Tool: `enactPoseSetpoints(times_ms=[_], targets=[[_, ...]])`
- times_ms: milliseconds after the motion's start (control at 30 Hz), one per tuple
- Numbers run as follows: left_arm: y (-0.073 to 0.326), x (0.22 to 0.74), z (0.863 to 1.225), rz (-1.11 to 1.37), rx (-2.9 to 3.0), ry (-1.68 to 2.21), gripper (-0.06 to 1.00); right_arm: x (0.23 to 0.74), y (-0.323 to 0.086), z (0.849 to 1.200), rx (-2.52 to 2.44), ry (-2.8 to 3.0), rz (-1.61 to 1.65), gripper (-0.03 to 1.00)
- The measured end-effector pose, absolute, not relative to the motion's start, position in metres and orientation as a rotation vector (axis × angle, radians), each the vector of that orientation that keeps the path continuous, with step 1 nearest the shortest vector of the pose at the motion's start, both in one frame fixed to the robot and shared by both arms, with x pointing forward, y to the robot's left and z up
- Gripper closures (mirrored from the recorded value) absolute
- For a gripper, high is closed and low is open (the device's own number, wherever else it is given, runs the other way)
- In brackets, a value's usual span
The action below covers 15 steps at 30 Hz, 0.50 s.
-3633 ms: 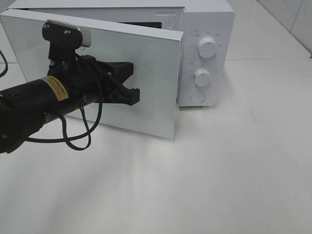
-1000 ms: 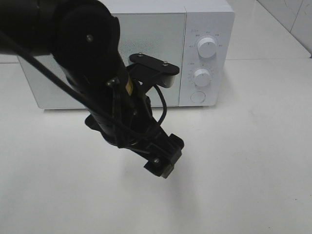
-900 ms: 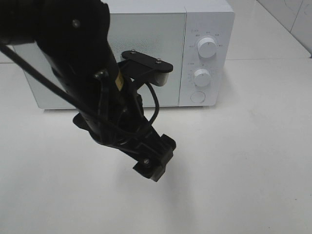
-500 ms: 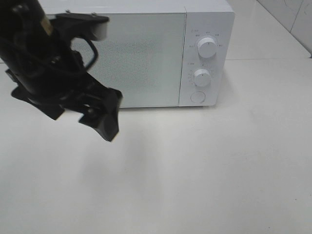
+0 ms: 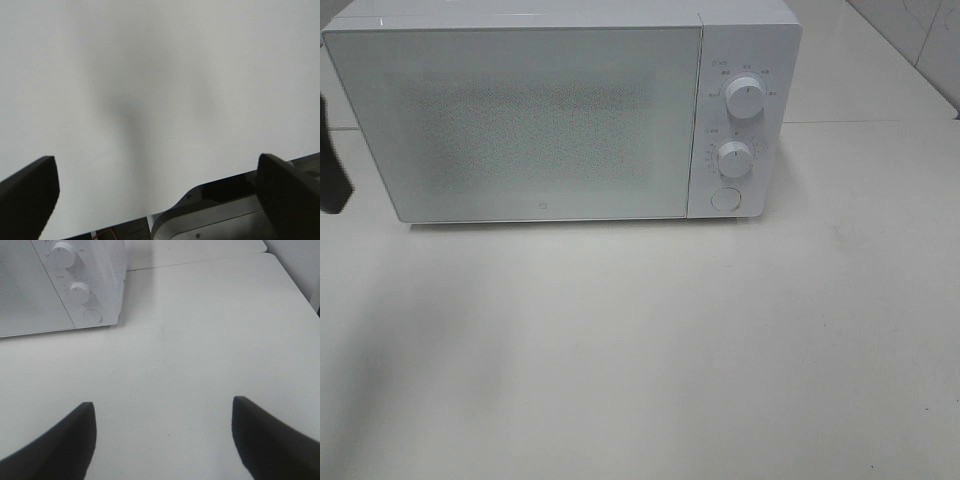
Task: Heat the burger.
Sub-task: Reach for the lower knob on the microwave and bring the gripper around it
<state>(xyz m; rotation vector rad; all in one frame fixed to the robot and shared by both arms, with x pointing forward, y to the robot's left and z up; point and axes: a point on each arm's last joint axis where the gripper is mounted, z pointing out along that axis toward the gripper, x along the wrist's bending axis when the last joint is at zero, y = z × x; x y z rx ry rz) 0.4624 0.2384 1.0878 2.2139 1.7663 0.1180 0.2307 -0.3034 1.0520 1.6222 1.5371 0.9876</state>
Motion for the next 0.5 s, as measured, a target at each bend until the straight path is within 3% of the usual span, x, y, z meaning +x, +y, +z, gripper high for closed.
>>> enactPoseSetpoints(times_ms=[267, 500], targets=[[0.279, 0.414, 1.066, 0.126, 2.097, 1.940, -0.04, 0.231, -0.303, 1.052, 1.622, 1.537, 0.988, 0.26], [0.287, 0.369, 1.051, 0.220, 2.046, 1.918, -0.04, 0.231, -0.303, 1.052, 1.622, 1.537, 0.988, 0.26]])
